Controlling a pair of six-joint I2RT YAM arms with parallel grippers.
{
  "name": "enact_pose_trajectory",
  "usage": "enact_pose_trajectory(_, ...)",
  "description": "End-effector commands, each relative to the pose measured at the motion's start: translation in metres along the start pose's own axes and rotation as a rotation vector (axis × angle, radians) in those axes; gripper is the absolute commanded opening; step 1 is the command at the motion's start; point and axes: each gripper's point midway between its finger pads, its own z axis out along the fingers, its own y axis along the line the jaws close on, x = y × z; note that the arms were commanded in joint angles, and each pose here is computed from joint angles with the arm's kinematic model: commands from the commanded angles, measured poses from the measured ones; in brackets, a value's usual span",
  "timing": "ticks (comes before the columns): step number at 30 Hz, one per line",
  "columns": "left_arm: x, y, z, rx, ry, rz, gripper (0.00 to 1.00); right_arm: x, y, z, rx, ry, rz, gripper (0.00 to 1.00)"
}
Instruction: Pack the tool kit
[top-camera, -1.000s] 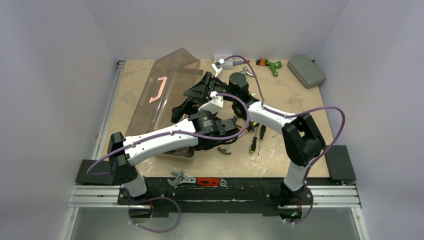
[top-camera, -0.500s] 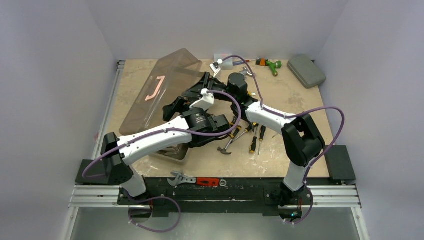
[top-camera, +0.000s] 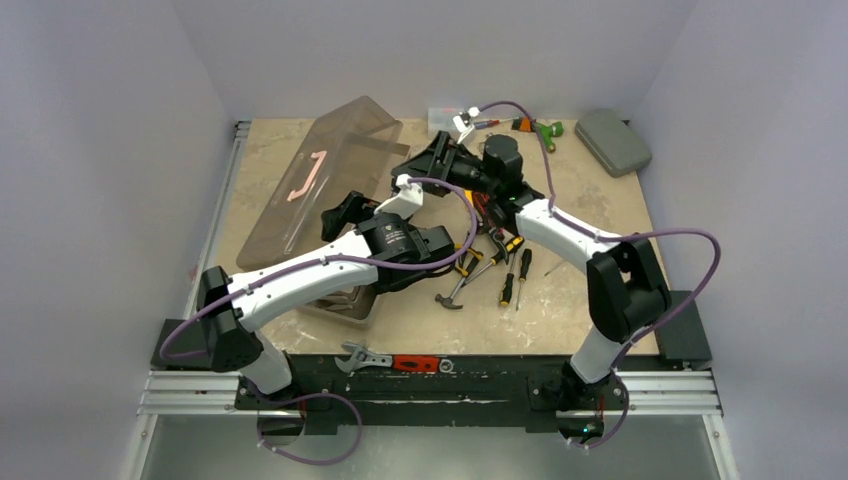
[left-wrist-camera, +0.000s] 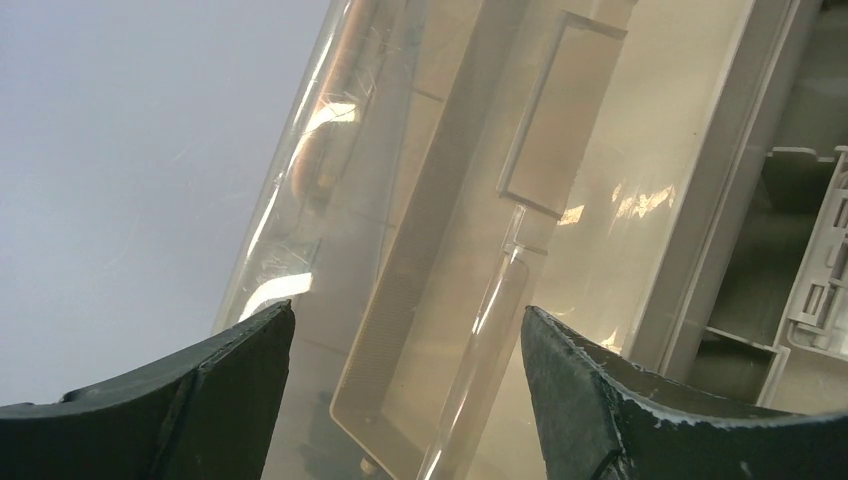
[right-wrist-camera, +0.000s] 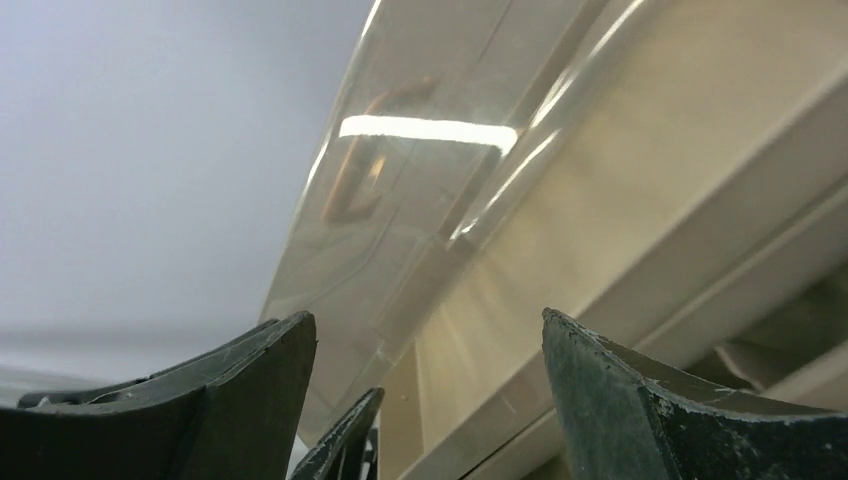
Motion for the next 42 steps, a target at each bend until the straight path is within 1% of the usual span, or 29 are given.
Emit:
enact_pose_trajectory(1,0.003,0.059,0.000,-0.095,-0.019,0.178,0.80,-0.025,-0.012,-0.027,0.154,-0.102,-0.097,0.82)
enact_pose_trajectory(3,0.002,0.059,0.001,-0.097,-0.019,0.180,0.80,-0.030,-0.039,-0.033,0.285,-0.134,-0.113,0.80)
enact_pose_trajectory(5,0.001,0.059,0.001,-0.098,-0.020,0.183,0.80,-0.034,-0.063,-0.037,0.389,-0.161,-0.118,0.74)
enact_pose_trajectory(7,0.001,0.060,0.001,-0.099,-0.021,0.181,0.80,-0.034,-0.083,-0.038,0.457,-0.167,-0.113,0.69)
enact_pose_trajectory(12,-0.001,0.062,0.000,-0.100,-0.024,0.183,0.80,-0.033,-0.125,-0.027,0.559,-0.140,-0.095,0.64)
enact_pose_trajectory(16,-0.002,0.063,0.000,-0.102,-0.027,0.179,0.79,-0.030,-0.146,-0.017,0.589,-0.111,-0.084,0.60)
enact_pose_trajectory(19,-0.002,0.066,0.001,-0.105,-0.024,0.168,0.79,-0.027,-0.157,-0.010,0.589,-0.094,-0.074,0.55)
enact_pose_trajectory(28,-0.004,0.070,0.006,-0.107,-0.005,0.153,0.79,-0.022,-0.178,0.005,0.593,-0.044,-0.051,0.51)
enact_pose_trajectory(29,-0.004,0.069,0.007,-0.107,-0.004,0.152,0.79,-0.021,-0.180,0.007,0.593,-0.037,-0.049,0.49)
enact_pose_trajectory(33,0.000,0.068,0.013,-0.076,0.017,0.140,0.78,-0.020,-0.185,0.012,0.590,-0.004,-0.051,0.30)
enact_pose_trajectory(35,0.003,0.064,0.017,-0.025,0.029,0.128,0.78,-0.023,-0.187,0.012,0.603,-0.006,-0.063,0.20)
enact_pose_trajectory(38,0.005,0.057,0.025,0.082,0.022,0.063,0.78,-0.026,-0.194,0.013,0.631,0.011,-0.064,0.04)
enact_pose_trajectory(39,0.005,0.058,0.027,0.102,0.018,0.038,0.78,-0.028,-0.196,0.014,0.634,0.010,-0.065,0.00)
enact_pose_trajectory(42,0.010,0.067,0.033,0.118,0.051,0.008,0.78,-0.034,-0.200,0.014,0.642,0.010,-0.062,0.00)
